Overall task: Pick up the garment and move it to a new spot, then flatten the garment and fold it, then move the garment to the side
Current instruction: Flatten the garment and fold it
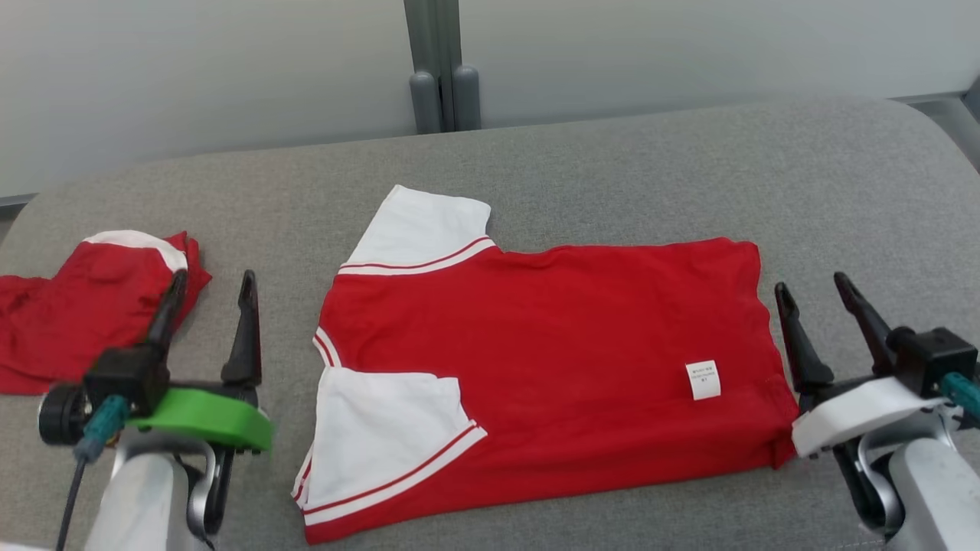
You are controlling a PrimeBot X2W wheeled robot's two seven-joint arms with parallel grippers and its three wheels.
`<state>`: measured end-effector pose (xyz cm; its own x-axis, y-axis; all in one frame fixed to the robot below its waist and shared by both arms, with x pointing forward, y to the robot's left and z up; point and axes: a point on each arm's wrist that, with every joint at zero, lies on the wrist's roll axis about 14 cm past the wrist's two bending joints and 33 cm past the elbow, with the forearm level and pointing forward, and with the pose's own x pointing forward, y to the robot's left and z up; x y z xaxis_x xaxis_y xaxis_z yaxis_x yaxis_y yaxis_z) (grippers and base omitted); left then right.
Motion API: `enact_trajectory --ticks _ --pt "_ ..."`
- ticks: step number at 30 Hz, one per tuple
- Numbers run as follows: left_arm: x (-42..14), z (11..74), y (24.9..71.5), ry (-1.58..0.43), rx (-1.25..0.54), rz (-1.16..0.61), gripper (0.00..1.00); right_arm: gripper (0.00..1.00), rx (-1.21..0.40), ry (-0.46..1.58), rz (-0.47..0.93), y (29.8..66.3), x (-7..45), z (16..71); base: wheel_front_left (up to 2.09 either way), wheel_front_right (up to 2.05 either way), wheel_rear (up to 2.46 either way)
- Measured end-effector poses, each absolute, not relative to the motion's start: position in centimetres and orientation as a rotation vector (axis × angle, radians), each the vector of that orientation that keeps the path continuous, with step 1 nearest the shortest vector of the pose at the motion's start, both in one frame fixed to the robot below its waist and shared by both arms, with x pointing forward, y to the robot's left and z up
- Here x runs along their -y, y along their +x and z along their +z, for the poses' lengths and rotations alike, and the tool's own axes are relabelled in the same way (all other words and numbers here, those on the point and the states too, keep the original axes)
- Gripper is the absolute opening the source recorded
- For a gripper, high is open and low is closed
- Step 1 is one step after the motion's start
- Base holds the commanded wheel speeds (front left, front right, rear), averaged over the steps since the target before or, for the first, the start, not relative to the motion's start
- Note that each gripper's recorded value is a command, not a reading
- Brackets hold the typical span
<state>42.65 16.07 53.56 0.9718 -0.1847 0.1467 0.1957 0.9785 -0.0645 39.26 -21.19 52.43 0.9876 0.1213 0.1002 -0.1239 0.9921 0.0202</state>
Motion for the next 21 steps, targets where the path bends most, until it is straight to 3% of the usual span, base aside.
enact_trajectory --ticks 12,21 --pt "-10.4 57.8 54.6 0.031 0.119 -0.42 1.0 1.0 -0.026 -0.061 0.097 48.7 24.8 51.7 0.0 0.0 0.0" --pt "-7.9 50.6 61.2 0.047 -0.133 -0.497 1.0 1.0 -0.276 -0.041 0.103 52.7 24.7 44.4 0.0 0.0 0.0"
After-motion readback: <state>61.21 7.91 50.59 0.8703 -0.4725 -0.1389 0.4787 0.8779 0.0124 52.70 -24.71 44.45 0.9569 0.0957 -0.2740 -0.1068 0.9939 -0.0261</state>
